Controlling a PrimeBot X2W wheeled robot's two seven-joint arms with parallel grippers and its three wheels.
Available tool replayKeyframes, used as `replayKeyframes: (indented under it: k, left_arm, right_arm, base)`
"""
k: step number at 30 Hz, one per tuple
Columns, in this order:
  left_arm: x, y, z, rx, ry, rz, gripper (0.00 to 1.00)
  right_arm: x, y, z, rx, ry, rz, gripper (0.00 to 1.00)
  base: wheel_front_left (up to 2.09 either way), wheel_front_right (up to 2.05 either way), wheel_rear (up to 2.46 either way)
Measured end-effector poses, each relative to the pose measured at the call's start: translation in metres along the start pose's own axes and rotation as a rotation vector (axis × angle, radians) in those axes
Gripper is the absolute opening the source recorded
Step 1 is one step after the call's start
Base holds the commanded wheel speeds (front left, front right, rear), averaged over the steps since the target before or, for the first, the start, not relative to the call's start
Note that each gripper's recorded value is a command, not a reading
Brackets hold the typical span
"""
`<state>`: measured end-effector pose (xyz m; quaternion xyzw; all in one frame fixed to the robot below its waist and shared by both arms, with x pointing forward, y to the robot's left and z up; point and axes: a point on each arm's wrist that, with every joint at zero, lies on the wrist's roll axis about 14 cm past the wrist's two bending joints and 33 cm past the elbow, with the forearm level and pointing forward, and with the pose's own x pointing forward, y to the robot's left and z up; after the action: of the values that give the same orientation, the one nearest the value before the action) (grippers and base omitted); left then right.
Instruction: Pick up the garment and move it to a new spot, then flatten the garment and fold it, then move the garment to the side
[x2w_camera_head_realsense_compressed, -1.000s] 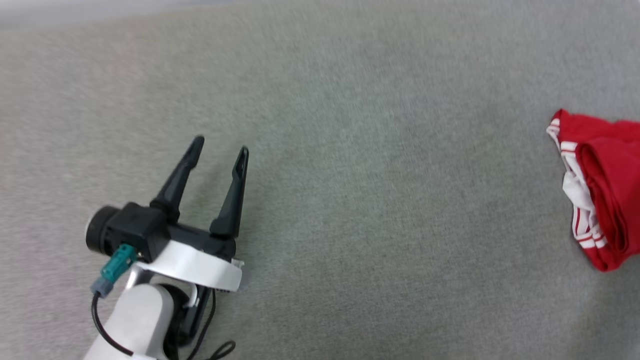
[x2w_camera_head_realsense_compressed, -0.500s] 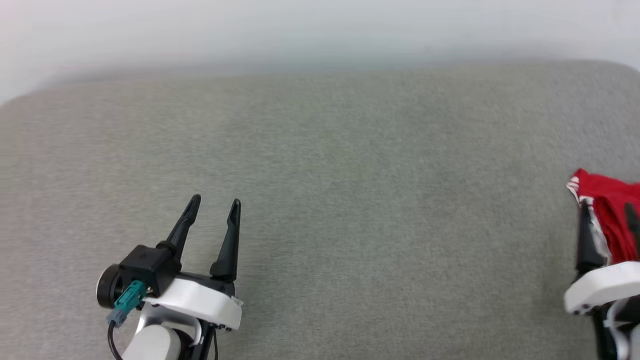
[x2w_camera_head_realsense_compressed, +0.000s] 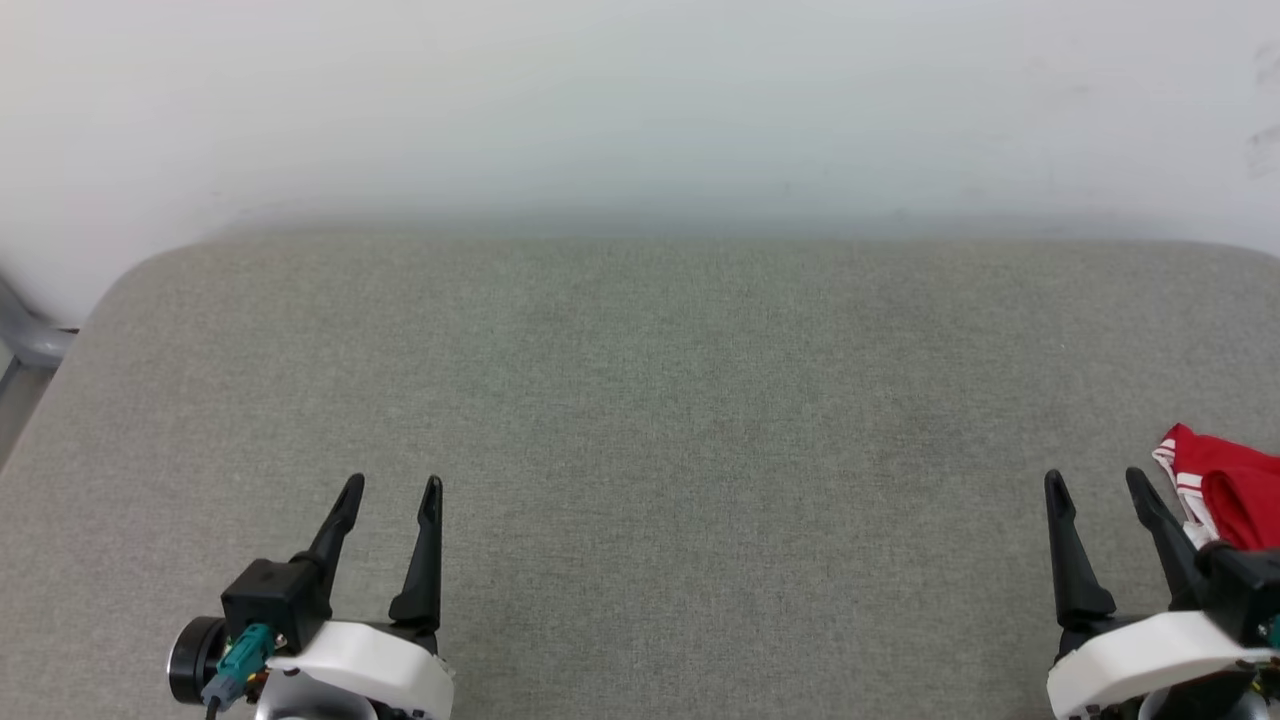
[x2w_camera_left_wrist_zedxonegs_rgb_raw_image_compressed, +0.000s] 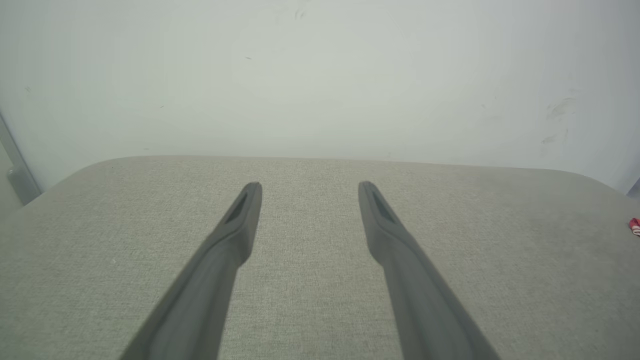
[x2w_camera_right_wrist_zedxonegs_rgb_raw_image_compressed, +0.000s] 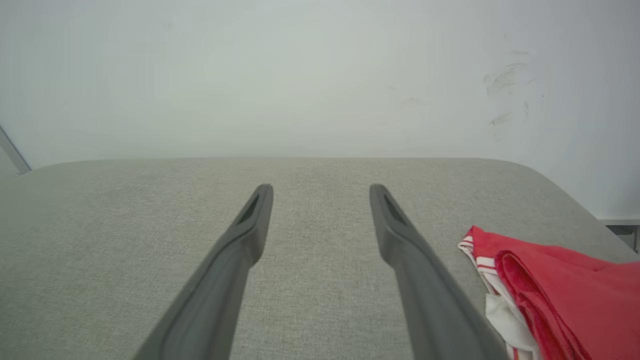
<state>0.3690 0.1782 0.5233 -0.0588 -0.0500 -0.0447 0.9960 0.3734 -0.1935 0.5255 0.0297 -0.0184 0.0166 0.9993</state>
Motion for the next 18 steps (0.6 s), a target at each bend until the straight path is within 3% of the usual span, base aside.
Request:
replayKeyframes:
  k: [18]
  left_arm:
    - [-0.004,-0.001,-0.01,0.007,0.028,-0.01,1.0]
  right_arm:
    - [-0.012,0.007,0.008,0.029,-0.015,0.018,1.0]
  base:
    - [0.0,0.0,0.0]
